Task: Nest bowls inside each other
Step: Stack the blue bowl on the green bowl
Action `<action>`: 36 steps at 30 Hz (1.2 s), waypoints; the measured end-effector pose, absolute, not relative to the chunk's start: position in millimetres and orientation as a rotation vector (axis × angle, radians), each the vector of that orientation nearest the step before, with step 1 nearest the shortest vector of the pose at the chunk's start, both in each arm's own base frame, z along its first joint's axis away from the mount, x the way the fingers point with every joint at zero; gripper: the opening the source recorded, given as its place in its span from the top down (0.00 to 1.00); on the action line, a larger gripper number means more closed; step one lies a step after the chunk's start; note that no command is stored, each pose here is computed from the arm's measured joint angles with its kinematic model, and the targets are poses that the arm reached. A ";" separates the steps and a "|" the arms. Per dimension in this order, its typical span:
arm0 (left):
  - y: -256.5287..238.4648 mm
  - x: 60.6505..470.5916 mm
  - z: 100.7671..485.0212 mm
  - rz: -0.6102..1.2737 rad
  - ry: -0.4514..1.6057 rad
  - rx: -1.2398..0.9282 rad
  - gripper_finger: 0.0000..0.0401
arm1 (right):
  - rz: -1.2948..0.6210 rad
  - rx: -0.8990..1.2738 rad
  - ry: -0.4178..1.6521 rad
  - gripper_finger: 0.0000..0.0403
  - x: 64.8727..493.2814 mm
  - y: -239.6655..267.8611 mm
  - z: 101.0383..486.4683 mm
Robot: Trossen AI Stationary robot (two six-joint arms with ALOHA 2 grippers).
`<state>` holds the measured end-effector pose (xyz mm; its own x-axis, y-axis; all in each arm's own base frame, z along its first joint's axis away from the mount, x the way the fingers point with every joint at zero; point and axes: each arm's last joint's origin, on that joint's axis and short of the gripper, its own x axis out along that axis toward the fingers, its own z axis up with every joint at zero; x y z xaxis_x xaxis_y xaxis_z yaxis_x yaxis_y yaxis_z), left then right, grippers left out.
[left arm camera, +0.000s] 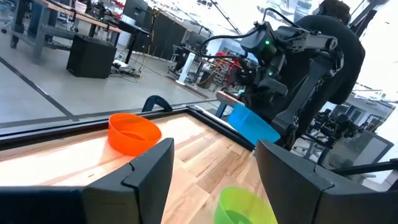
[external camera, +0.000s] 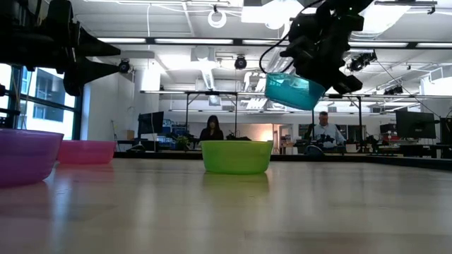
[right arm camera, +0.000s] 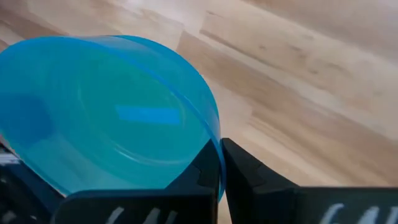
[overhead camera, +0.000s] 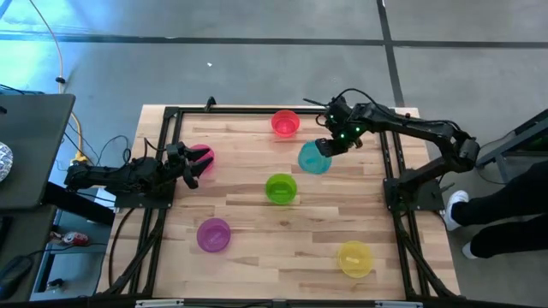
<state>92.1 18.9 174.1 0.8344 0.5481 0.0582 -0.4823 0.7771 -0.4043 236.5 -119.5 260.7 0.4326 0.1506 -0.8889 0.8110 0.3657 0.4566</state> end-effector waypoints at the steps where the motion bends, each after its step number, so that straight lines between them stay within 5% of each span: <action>1: 19.0 92.0 174.1 0.561 -0.177 -0.388 0.46 | -0.549 1.152 1.056 1.00 238.8 -117.2 261.0; 36: 16.7 93.4 174.0 0.470 -0.167 -0.423 0.46 | -0.569 1.393 0.962 1.00 317.8 -46.4 232.7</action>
<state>93.4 16.7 174.0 0.8801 0.4710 0.0597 -0.4027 0.8071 -0.4317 317.8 -46.4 232.7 0.5245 0.1986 -0.8280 0.8212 0.1388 0.5535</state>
